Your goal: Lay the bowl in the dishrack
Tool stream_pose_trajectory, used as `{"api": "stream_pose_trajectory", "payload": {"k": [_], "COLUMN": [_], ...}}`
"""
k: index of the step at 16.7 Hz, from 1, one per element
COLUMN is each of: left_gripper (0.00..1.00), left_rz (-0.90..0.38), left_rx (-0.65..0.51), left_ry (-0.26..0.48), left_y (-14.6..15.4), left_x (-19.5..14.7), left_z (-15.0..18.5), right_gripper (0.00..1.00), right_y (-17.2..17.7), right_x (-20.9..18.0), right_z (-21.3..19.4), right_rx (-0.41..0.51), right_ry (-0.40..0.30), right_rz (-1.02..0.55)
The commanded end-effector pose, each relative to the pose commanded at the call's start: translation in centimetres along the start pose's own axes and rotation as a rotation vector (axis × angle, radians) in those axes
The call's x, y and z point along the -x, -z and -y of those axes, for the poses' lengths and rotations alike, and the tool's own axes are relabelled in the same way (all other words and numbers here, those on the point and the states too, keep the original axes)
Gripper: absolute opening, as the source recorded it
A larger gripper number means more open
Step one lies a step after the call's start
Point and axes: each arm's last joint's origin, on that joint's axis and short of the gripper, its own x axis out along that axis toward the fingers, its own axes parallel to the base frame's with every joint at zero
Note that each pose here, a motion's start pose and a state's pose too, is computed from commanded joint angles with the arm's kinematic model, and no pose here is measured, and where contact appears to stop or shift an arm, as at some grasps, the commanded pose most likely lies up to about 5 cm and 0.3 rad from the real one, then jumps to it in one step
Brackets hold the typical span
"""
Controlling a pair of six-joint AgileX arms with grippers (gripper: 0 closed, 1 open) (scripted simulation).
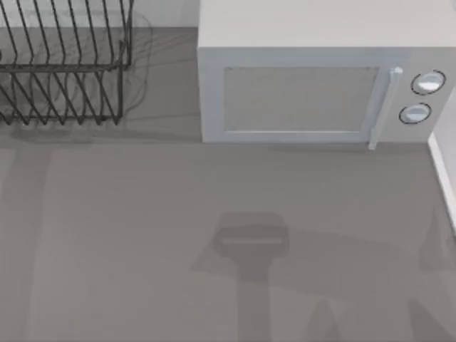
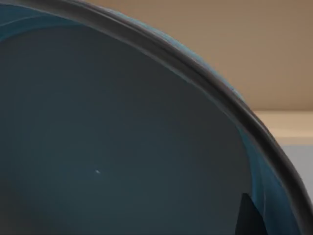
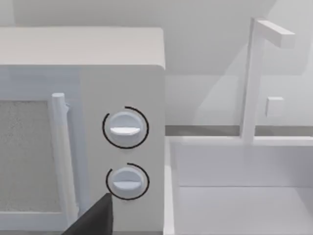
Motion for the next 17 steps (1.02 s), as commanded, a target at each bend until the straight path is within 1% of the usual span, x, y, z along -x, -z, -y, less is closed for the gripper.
{"api": "stream_pose_trajectory", "payload": {"k": [6, 8, 10, 13, 17], "left_gripper": [0.0, 0.0, 0.0, 0.0, 0.0], "left_rz": [-0.001, -0.002, -0.005, -0.01, 0.005], "left_rx": [0.0, 0.001, 0.002, 0.002, -0.003], "left_ry": [0.003, 0.009, 0.013, 0.012, 0.006], "left_y": [0.0, 0.5, 1.6, 4.8, 11.1], "left_x": [-0.5, -2.2, -5.0, -10.4, -16.4], "left_z": [0.0, -0.2, -0.5, -1.0, -1.0], "right_gripper": [1.0, 1.0, 1.0, 1.0, 1.0], "right_y": [0.0, 0.0, 0.0, 0.0, 0.0], "right_x": [0.0, 0.0, 0.0, 0.0, 0.0], "right_z": [0.0, 0.0, 0.0, 0.0, 0.0], "right_rx": [0.0, 0.0, 0.0, 0.0, 0.0], "right_ry": [0.0, 0.0, 0.0, 0.0, 0.0], "right_rz": [0.0, 0.0, 0.0, 0.0, 0.0]}}
